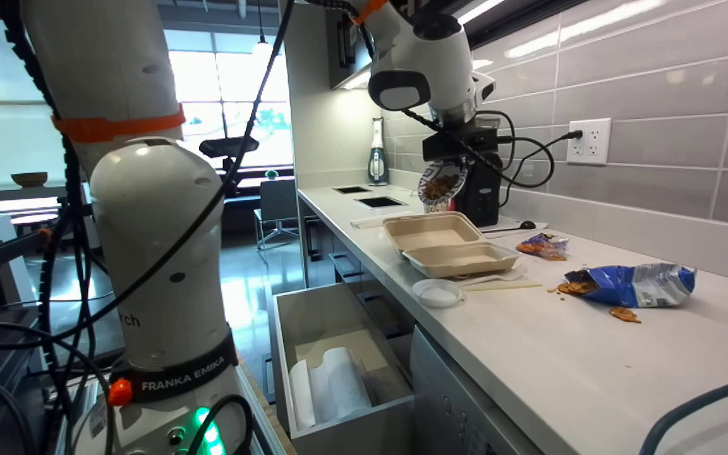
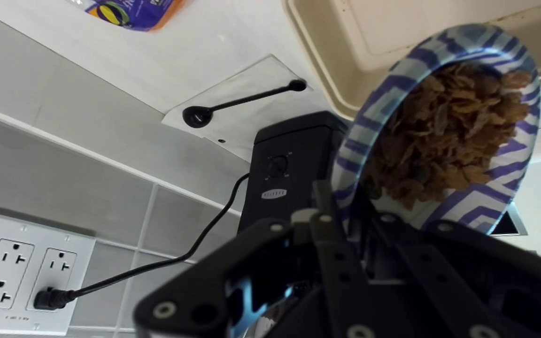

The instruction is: Pour the contents in the bowl into the carton box

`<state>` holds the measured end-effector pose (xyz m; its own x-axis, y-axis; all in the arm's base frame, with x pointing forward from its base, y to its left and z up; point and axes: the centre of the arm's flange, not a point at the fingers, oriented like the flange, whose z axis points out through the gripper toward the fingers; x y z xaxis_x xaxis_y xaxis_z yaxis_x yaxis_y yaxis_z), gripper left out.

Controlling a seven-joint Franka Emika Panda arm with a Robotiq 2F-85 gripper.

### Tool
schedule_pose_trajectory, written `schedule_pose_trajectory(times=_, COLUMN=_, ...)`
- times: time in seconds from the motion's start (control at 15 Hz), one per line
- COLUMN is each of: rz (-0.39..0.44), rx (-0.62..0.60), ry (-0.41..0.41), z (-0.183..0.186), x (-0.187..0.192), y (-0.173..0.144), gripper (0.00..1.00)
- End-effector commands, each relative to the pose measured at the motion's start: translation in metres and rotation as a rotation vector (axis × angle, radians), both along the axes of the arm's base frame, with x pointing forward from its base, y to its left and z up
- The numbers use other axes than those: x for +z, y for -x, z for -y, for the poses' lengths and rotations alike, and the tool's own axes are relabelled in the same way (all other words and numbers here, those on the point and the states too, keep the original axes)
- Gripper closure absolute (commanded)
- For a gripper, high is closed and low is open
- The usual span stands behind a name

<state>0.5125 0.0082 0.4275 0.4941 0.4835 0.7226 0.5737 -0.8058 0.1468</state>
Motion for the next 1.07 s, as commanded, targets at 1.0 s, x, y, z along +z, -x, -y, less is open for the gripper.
schedule_pose_trajectory(times=1.0, rz=0.146, rx=0.108, ry=0.062, z=-0.015, x=0.002, y=0.003, gripper=0.97)
